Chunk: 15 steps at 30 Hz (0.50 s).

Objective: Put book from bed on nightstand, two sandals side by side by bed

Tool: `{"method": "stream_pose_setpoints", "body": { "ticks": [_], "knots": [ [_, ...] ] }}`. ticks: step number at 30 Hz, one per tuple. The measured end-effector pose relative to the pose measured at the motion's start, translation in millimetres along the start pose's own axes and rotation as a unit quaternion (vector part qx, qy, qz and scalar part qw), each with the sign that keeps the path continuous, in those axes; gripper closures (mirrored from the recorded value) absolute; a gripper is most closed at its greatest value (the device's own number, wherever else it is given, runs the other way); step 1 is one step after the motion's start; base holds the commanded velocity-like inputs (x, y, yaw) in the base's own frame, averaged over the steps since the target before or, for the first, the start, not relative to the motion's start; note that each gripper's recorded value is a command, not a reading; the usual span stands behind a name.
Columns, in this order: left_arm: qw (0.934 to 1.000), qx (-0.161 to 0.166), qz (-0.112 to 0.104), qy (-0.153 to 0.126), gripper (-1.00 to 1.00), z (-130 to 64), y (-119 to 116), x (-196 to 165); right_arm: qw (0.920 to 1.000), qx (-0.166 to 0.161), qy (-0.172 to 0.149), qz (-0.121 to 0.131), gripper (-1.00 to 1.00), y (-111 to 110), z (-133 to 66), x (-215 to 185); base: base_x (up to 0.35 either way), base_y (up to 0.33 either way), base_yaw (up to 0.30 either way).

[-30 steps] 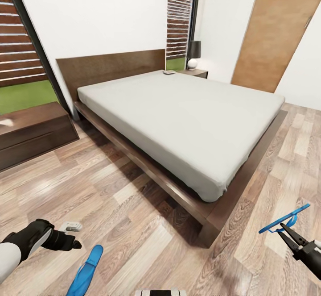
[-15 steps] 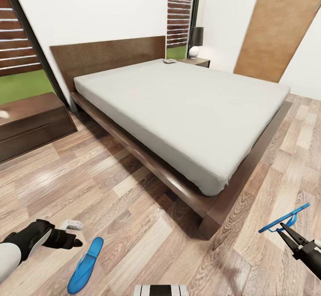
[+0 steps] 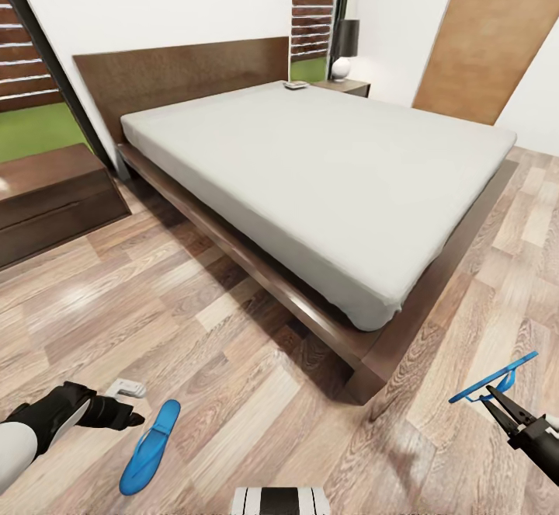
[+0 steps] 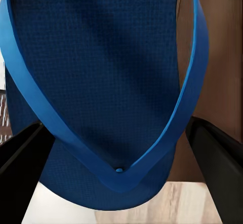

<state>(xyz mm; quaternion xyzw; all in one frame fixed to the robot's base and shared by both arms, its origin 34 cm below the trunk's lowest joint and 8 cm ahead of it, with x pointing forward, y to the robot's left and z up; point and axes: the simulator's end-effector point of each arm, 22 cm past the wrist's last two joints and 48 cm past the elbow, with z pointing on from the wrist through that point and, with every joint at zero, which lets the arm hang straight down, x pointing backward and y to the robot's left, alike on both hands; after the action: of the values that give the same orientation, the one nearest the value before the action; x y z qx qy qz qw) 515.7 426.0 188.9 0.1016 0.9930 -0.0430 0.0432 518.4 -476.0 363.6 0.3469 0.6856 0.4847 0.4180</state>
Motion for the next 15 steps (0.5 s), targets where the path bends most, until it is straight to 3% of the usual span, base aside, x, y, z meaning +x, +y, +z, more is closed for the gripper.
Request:
{"method": "stream_pose_setpoints", "body": {
  "ticks": [15],
  "knots": [
    [0.9997, 0.009, 0.003, 0.022, -1.00, 27.0, -7, 16, 0.9995, 0.026, 0.010, 0.012, 1.00, -27, -2.5, 11, 0.000, 0.000, 0.000]
  ]
}}
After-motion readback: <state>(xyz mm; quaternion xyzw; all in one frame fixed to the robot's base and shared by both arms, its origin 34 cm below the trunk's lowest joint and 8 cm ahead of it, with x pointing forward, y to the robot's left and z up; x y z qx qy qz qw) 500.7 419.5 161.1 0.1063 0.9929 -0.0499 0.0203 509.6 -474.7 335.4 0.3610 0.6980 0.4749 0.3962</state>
